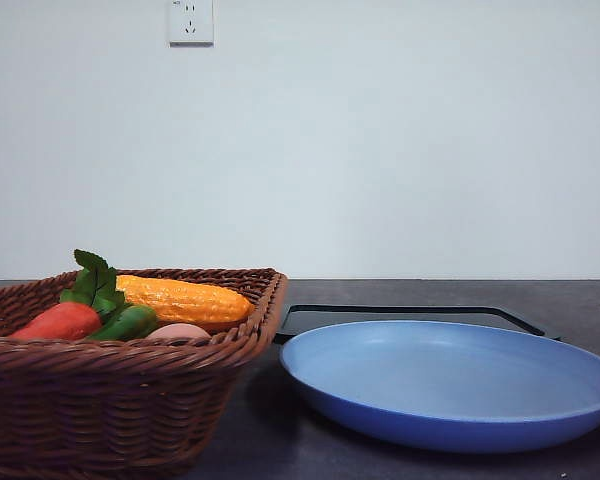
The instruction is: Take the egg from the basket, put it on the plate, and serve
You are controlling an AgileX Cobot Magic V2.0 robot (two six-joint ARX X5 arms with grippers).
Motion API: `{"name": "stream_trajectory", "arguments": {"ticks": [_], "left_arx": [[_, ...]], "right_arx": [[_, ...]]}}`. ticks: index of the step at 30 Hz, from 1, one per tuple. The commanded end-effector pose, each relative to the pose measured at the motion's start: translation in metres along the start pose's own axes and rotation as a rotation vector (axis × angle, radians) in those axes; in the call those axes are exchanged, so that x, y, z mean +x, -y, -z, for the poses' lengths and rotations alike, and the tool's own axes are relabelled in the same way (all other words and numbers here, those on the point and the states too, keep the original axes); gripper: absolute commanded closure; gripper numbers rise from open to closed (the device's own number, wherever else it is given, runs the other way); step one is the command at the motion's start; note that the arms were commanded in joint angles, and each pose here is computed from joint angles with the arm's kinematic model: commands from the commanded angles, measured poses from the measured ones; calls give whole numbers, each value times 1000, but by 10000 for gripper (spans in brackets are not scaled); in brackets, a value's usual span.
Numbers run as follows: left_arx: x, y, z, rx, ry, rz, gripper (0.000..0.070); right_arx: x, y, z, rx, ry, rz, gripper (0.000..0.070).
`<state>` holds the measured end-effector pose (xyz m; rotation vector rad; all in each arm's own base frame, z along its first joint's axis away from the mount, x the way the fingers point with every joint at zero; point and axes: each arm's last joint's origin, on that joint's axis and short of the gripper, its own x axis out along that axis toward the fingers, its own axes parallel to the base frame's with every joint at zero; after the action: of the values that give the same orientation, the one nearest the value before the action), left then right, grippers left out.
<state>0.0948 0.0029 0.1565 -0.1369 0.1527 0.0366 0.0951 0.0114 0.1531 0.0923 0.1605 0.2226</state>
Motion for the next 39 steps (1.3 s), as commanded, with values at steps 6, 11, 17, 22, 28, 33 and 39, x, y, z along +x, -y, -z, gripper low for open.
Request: {"name": "stream_trajectory", "arguments": {"ticks": [6,11,17,22,28,33,39], "left_arx": [[2,1,6,-270,-37,58,700],[1,1,6,-341,-40,67,700],[-1,4,-3,-357,-36,120,700],[-7,6,-17,-361,-94,116,700],[-5,12,-39,-368,-199,183,700],[1,18,-65,-333,-252,279,700],[10,28,-99,-267,-298,414,700]], "right_arx": [[1,0,1,138,7,-7,700],[0,-1,-5,327,58,-32,700],[-3,-3,-12,360,52,-77,700],[-11,-5,-31,375,13,-4,700],[-12,-7,-61,383,-65,24,700],[-5,-8,-84,364,-166,38,700],[10,-9,-106,298,-326,6,700]]}}
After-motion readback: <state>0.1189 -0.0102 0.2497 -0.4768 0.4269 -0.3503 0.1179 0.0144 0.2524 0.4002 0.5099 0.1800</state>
